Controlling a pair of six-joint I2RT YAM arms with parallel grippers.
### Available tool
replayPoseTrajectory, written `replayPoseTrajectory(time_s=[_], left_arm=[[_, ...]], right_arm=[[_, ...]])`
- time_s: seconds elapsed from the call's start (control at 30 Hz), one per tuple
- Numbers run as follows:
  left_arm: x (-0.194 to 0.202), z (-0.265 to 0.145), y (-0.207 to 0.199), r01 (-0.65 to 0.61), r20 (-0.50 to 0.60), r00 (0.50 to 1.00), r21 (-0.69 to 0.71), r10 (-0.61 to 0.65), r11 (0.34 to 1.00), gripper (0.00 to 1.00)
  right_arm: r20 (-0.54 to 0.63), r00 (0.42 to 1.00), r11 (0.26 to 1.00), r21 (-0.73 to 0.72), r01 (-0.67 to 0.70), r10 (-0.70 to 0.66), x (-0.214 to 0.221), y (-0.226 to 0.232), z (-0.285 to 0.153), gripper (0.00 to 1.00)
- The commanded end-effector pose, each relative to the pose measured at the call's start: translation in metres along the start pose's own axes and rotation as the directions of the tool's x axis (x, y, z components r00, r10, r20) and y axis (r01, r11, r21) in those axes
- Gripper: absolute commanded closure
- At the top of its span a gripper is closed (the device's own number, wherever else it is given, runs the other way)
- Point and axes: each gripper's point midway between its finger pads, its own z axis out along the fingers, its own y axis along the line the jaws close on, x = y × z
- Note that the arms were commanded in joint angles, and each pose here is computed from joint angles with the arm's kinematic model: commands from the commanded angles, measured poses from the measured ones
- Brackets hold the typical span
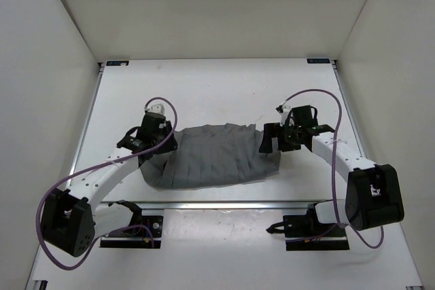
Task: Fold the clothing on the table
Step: Fold the skirt
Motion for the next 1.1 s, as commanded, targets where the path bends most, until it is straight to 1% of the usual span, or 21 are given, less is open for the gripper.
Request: replayPoseTrajectory(time_s=[0.0, 0.03, 0.07, 0.1, 0.13, 0.17, 0.2, 0.3, 0.33, 0.4, 0.5, 0.67, 0.77, 0.8, 0.83, 0.87, 0.93, 0.97, 1.0, 1.03, 1.07], left_arm=[[0.035, 0.005, 0.017, 0.034, -0.079, 0.996, -0.064, -0.039, 0.997, 0.52], [0.041, 0.006, 0.021, 0.042, -0.088, 0.995, -0.076, -0.049, 0.996, 0.58], [0.045, 0.008, 0.021, 0.046, -0.092, 0.994, -0.069, -0.053, 0.997, 0.65], [0.047, 0.009, 0.023, 0.053, -0.096, 0.994, -0.074, -0.060, 0.996, 0.72], [0.052, 0.011, 0.027, 0.055, -0.106, 0.992, -0.083, -0.063, 0.995, 0.77], [0.054, 0.014, 0.031, 0.069, -0.113, 0.990, -0.094, -0.080, 0.993, 0.85], [0.058, 0.015, 0.030, 0.056, -0.127, 0.990, -0.092, -0.067, 0.994, 0.90], [0.067, 0.021, 0.033, 0.068, -0.161, 0.983, -0.112, -0.086, 0.991, 0.96], [0.071, 0.024, 0.032, 0.065, -0.178, 0.981, -0.111, -0.084, 0.992, 0.96], [0.071, 0.028, 0.033, 0.071, -0.183, 0.979, -0.124, -0.093, 0.990, 0.96], [0.079, 0.037, 0.038, 0.050, -0.231, 0.969, -0.162, -0.087, 0.985, 1.00], [0.080, 0.049, 0.041, 0.025, -0.287, 0.955, -0.191, -0.080, 0.981, 1.00], [0.083, 0.058, 0.041, 0.005, -0.320, 0.945, -0.188, -0.066, 0.982, 1.00], [0.077, 0.060, 0.034, 0.010, -0.314, 0.947, -0.169, -0.063, 0.985, 1.00], [0.075, 0.065, 0.031, 0.000, -0.322, 0.945, -0.161, -0.052, 0.987, 1.00], [0.078, 0.068, 0.030, -0.005, -0.340, 0.939, -0.162, -0.051, 0.987, 1.00], [0.071, 0.077, 0.017, -0.030, -0.351, 0.936, -0.128, -0.017, 0.991, 1.00], [0.075, 0.081, 0.011, -0.038, -0.370, 0.929, -0.116, -0.008, 0.993, 1.00], [0.068, 0.085, 0.000, -0.043, -0.363, 0.932, -0.090, 0.007, 0.995, 1.00], [0.064, 0.090, -0.012, -0.052, -0.362, 0.932, -0.058, 0.028, 0.997, 1.00], [0.069, 0.096, -0.013, -0.067, -0.383, 0.923, -0.059, 0.039, 0.996, 1.00]], right_arm=[[0.038, 0.999, 0.999, -0.008, 0.037, -0.037, -0.010, 0.008, 0.005, 0.01], [0.025, 0.999, 0.999, -0.010, 0.042, -0.041, -0.007, 0.009, 0.009, 0.01], [0.030, 0.999, 0.999, -0.011, 0.046, -0.046, -0.009, 0.011, 0.009, 0.01], [0.009, 0.999, 0.998, -0.017, 0.053, -0.053, -0.005, 0.011, 0.013, 0.01], [0.012, 0.998, 0.998, -0.022, 0.062, -0.061, -0.006, 0.012, 0.014, 0.01], [-0.001, 0.997, 0.997, -0.029, 0.073, -0.073, -0.002, 0.014, 0.017, 0.01], [-0.011, 0.997, 0.997, -0.030, 0.070, -0.070, -0.001, 0.013, 0.021, 0.01], [-0.056, 0.994, 0.996, -0.023, 0.092, -0.093, 0.007, 0.013, 0.031, 0.01], [-0.091, 0.992, 0.996, -0.022, 0.091, -0.093, 0.015, 0.013, 0.035, 0.01], [-0.107, 0.989, 0.995, -0.018, 0.103, -0.104, 0.016, 0.013, 0.041, 0.01], [-0.133, 0.986, 0.995, -0.032, 0.099, -0.102, 0.020, 0.016, 0.050, 0.06], [-0.149, 0.986, 0.997, -0.022, 0.077, -0.079, 0.023, 0.012, 0.061, 0.33], [-0.138, 0.989, 0.997, 0.032, 0.063, -0.058, 0.018, -0.001, 0.064, 0.73], [-0.135, 0.990, 0.998, 0.042, 0.053, -0.047, 0.016, -0.003, 0.064, 0.79], [-0.127, 0.992, 0.998, 0.054, 0.034, -0.027, 0.014, -0.006, 0.063, 0.88], [-0.113, 0.994, 0.997, 0.077, 0.017, -0.008, 0.010, -0.014, 0.061, 0.91], [-0.078, 0.997, 0.993, 0.116, -0.019, 0.028, -0.002, -0.029, 0.054, 0.95], [-0.070, 0.997, 0.991, 0.127, -0.035, 0.045, -0.003, -0.037, 0.048, 0.96], [-0.026, 0.998, 0.989, 0.138, -0.052, 0.056, -0.017, -0.044, 0.040, 0.96], [-0.013, 0.998, 0.987, 0.151, -0.053, 0.056, -0.023, -0.050, 0.035, 0.97], [0.002, 0.997, 0.983, 0.165, -0.074, 0.075, -0.028, -0.058, 0.027, 0.98]])
